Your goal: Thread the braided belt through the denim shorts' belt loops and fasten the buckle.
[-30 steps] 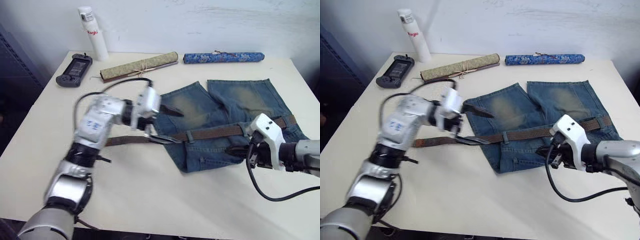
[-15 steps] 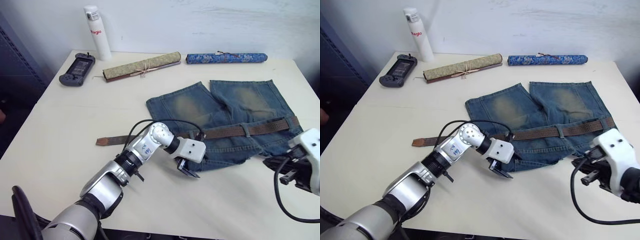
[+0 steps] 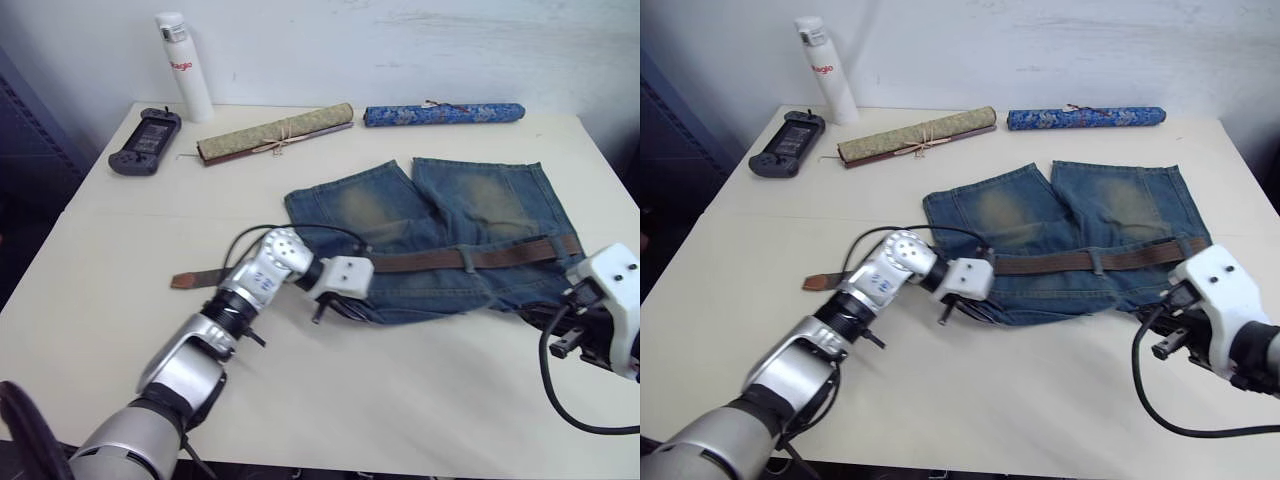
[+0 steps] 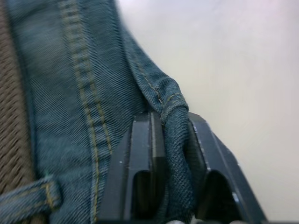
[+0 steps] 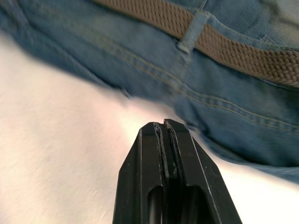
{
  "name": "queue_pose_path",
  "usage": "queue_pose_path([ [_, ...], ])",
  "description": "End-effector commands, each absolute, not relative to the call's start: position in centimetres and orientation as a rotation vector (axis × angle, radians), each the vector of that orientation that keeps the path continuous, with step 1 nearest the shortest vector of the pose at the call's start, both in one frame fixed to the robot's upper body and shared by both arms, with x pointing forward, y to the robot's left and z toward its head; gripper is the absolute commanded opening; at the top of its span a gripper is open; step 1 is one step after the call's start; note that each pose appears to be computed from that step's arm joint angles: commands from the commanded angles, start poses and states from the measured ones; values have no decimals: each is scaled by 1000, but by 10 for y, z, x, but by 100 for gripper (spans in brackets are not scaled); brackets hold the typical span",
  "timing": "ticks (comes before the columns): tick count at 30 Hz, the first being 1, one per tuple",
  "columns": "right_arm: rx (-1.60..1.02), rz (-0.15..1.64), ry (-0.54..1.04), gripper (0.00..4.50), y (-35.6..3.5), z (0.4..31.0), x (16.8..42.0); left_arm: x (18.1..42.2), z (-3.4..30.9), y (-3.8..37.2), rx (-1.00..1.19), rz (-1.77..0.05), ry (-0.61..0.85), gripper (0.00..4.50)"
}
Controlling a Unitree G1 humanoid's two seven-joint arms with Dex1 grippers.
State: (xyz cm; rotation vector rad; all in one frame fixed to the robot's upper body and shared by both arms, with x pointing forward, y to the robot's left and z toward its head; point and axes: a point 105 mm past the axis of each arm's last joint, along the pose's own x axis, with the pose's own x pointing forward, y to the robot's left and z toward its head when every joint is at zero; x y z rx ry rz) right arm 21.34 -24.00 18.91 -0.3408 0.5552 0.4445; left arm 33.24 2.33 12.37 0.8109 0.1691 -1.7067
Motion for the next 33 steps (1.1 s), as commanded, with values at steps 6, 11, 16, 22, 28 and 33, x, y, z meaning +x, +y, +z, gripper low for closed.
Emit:
queue_pose_path([
  [6,-413,509,529,0,-232,194,232,342,143,96,831,-1578,167,17],
  [11,-419,554,526,0,-229,194,242,352,141,145,818,-1440,242,16],
  [16,-415,580,533,0,-229,189,249,342,139,182,740,-1346,303,16],
  [22,-404,592,547,0,-233,179,256,325,133,204,663,-1272,349,16],
  [28,-322,609,537,0,-234,175,262,310,138,205,508,-1277,360,119],
  [33,-337,659,540,65,-233,176,258,298,152,206,425,-1303,341,245],
])
